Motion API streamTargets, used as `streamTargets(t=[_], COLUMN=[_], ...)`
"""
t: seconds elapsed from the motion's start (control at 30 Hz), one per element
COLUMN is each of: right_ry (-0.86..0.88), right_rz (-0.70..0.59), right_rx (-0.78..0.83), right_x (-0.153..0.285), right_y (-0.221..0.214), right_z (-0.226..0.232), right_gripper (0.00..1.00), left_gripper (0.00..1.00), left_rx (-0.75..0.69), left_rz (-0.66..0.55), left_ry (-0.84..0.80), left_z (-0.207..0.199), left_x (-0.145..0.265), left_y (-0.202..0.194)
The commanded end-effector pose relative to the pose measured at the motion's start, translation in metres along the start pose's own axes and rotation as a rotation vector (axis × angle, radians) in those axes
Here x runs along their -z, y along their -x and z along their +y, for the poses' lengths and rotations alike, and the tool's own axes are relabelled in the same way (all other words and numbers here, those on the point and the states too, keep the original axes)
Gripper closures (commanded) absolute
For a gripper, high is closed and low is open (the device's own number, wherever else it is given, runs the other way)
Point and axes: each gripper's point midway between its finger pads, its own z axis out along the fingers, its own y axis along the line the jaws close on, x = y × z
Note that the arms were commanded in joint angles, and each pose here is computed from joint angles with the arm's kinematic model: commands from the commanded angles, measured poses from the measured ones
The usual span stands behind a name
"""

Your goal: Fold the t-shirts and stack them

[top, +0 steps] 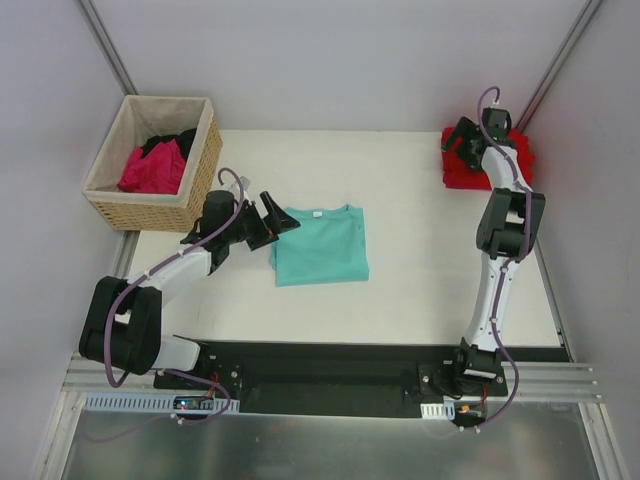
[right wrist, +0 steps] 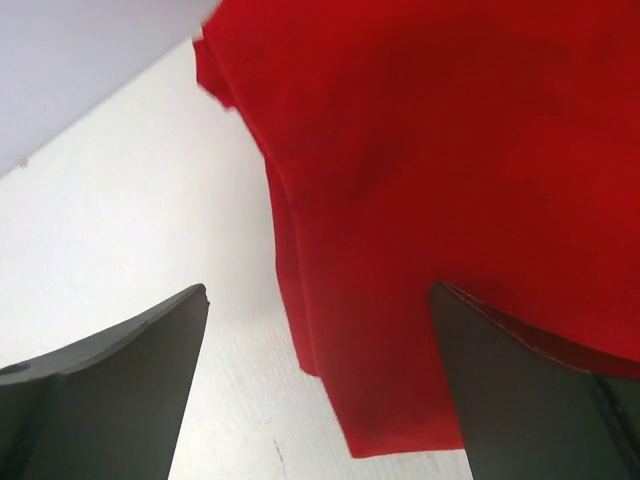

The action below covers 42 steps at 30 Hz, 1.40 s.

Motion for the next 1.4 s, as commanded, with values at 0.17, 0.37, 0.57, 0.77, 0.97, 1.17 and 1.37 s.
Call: streamTargets(t=[0.17,0.37,0.57,0.77,0.97,1.17,1.37], right_ry=[0.001,-0.057,-0.023,-0.019,-0.016,-0.001,-0.010], right_rz=[0.229,0.323,0.409,0.453,0.485,0.491,0.457], right_rx=[-0.079,-0.164,-0.258,-0.252,-0.195,-0.142,-0.063], right_x=[0.006,0.011,0.039,0.068,0.111,0.144,0.166], right_y=[-0.080,-0.108,-0.142,-0.177,-0.227,-0.271,-0.300], right_z=[0.035,0.026,0.038,0.044,0.061,0.080,0.101], right_gripper=[0.03,0.03,0.03,0.03,0.03,0.03,0.03], left_gripper=[0.01,0.01,0.01,0.01,0.01,0.01,0.01], left_rx=[-0.032,-0.032,-0.035,-0.038,-0.030,-0.034,-0.043], left_rz=[-0.042,-0.046,-0.050,-0.068,-0.085,-0.107,-0.111], left_ry=[-0.041,-0.046,-0.053,-0.057,-0.055,-0.071,-0.076], left_z=[-0.012,-0.012,-0.014,-0.016,-0.013,-0.016,-0.017], left_x=[0.010,0.018,0.025,0.035,0.045,0.061,0.073], left_y=[0.004,-0.002,-0.006,-0.009,-0.016,-0.024,-0.032])
